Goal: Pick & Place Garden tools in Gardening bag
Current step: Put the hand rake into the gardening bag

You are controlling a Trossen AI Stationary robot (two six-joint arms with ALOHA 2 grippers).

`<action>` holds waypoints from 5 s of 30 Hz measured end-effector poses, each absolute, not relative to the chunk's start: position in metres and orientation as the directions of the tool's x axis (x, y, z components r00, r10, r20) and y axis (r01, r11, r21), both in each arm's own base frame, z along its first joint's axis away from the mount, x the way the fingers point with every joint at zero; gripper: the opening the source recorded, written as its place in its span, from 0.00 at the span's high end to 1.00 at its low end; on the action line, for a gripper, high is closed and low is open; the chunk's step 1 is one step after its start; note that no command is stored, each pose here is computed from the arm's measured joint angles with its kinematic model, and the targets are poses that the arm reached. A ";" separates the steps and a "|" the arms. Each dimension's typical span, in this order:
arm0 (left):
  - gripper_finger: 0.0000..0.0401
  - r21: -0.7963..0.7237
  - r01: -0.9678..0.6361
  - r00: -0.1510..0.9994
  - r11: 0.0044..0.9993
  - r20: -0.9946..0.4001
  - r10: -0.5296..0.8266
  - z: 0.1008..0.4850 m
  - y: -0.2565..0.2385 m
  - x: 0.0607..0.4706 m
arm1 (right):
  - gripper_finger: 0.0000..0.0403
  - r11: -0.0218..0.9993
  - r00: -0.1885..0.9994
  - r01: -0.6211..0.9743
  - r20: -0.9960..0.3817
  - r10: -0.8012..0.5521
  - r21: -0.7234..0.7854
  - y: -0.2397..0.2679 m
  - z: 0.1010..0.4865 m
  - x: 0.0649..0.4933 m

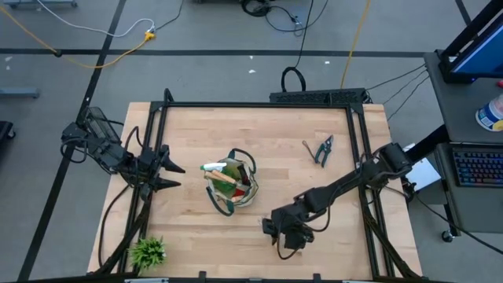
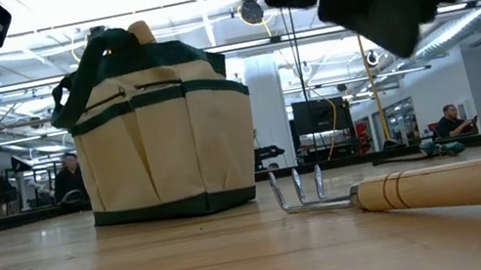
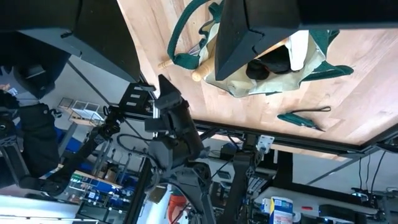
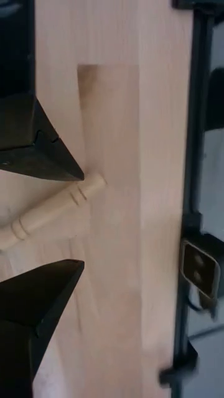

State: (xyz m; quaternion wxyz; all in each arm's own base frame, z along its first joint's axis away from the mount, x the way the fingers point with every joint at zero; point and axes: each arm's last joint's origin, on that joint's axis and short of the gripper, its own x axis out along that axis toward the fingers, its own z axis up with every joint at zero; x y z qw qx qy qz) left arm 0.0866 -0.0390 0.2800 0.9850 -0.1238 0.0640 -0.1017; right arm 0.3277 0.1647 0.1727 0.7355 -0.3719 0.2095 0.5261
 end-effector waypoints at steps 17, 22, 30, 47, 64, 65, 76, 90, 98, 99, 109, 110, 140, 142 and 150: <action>0.46 -0.264 0.185 0.971 0.947 -0.097 -0.217 0.280 -0.039 0.087 | 0.47 0.116 0.279 -0.955 -0.695 0.662 -0.273 0.166 0.161 0.352; 0.46 -0.258 0.186 0.971 0.948 -0.097 -0.217 0.280 -0.039 0.087 | 0.47 0.144 0.306 -0.949 -0.719 0.624 -0.280 0.160 0.149 0.359; 0.46 -0.258 0.185 0.972 0.948 -0.097 -0.216 0.280 -0.039 0.087 | 0.47 0.161 0.315 -0.948 -0.747 0.586 -0.273 0.156 0.138 0.362; 0.46 -0.257 0.185 0.971 0.948 -0.099 -0.216 0.280 -0.039 0.087 | 0.48 0.215 0.288 -0.956 -0.776 0.561 -0.200 0.155 0.107 0.362; 0.46 -0.258 0.184 0.971 0.948 -0.101 -0.216 0.280 -0.039 0.087 | 0.85 0.438 0.285 -0.899 -0.783 0.553 -0.018 0.155 0.106 0.361; 0.46 -0.261 0.184 0.971 0.948 -0.101 -0.216 0.280 -0.039 0.087 | 0.86 0.446 0.287 -0.895 -0.784 0.551 -0.015 0.155 0.106 0.361; 0.46 -0.268 0.183 0.971 0.946 -0.100 -0.216 0.280 -0.039 0.087 | 0.86 0.514 0.357 -0.856 -0.775 0.521 -0.049 0.149 0.148 0.353; 0.46 -0.273 0.182 0.971 0.945 -0.101 -0.216 0.280 -0.039 0.087 | 0.86 0.656 0.499 -0.753 -0.613 0.613 0.043 0.132 0.252 0.323; 0.46 -0.366 0.166 0.971 0.916 -0.100 -0.216 0.280 -0.039 0.087 | 0.86 0.642 0.426 -0.636 -0.499 0.755 0.428 0.115 0.273 0.318; 0.46 -0.377 0.164 0.971 0.911 -0.100 -0.217 0.280 -0.039 0.087 | 0.86 0.621 0.402 -0.618 -0.485 0.776 0.483 0.113 0.273 0.318; 0.46 -0.417 0.157 0.971 0.895 -0.100 -0.217 0.280 -0.039 0.087 | 0.86 0.425 0.248 -0.511 -0.345 0.905 0.747 0.100 0.278 0.318; 0.46 -0.407 0.158 0.971 0.900 -0.101 -0.216 0.280 -0.039 0.087 | 0.86 0.406 0.240 -0.505 -0.328 0.914 0.762 0.098 0.280 0.319; 0.46 -0.324 0.173 0.971 0.930 -0.100 -0.216 0.280 -0.039 0.087 | 0.86 0.785 0.869 -0.487 0.303 0.391 0.384 -0.005 0.346 0.368; 0.46 -0.327 0.173 0.971 0.929 -0.100 -0.216 0.280 -0.039 0.087 | 0.86 0.821 0.890 -0.436 0.312 0.333 0.368 -0.004 0.341 0.373; 0.46 -0.302 0.177 0.971 0.937 -0.100 -0.216 0.280 -0.039 0.087 | 0.86 0.939 0.939 -0.191 0.331 0.090 0.286 -0.001 0.321 0.391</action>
